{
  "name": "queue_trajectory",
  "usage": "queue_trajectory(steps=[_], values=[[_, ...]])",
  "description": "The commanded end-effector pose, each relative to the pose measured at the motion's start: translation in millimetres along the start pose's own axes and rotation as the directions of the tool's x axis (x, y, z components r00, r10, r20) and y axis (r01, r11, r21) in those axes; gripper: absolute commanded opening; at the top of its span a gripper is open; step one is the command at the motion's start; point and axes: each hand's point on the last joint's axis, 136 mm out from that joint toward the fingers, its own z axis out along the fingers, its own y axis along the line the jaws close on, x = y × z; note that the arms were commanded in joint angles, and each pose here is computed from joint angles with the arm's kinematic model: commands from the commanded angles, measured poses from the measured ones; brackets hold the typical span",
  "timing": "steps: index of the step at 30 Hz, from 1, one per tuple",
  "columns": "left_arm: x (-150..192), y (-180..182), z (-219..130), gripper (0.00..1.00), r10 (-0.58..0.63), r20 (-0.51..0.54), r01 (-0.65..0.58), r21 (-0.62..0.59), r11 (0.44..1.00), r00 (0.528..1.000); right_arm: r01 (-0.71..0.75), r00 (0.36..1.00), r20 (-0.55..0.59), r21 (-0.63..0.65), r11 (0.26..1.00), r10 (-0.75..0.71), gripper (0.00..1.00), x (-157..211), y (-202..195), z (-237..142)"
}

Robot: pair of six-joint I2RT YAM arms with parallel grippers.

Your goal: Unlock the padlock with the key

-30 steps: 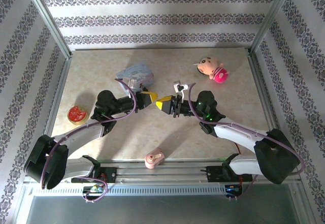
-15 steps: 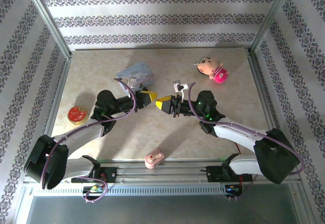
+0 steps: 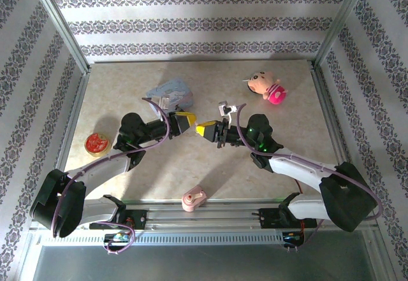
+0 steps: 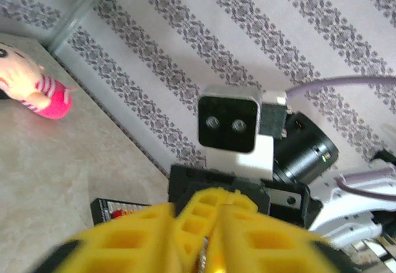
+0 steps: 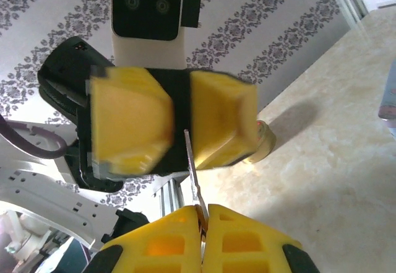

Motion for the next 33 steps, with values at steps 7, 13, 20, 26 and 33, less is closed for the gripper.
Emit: queue_trajectory(steps=[7, 13, 20, 26, 33], values=[[-27.8, 47.1, -36.6, 0.99, 0.052, 0.138, 0.011, -0.417, 0.909, 0.989, -0.142, 0.990, 0.034, 0.359, 0.923, 0.139, 0.00, 11.4, -67.6, -27.4], [-12.9, 103.0, -76.3, 0.99, 0.035, 0.034, 0.007, -0.805, 0.594, 0.999, -0.203, 0.978, 0.063, 0.492, 0.846, 0.198, 0.00, 22.2, -92.3, -46.0], [6.8, 145.4, -66.3, 0.99, -0.011, 0.020, 0.022, -0.940, 0.342, 1.000, -0.217, 0.971, 0.055, 0.620, 0.754, 0.233, 0.00, 35.8, -109.9, -65.4], [16.9, 183.9, -50.2, 0.99, -0.024, -0.008, -0.004, -0.988, 0.151, 1.000, -0.207, 0.969, 0.061, 0.721, 0.661, 0.238, 0.00, 46.1, -122.0, -88.7], [24.5, 231.1, -38.5, 0.99, -0.029, -0.045, -0.046, -0.999, -0.029, 0.999, -0.213, 0.968, 0.082, 0.771, 0.601, 0.238, 0.00, 53.3, -126.9, -108.9]])
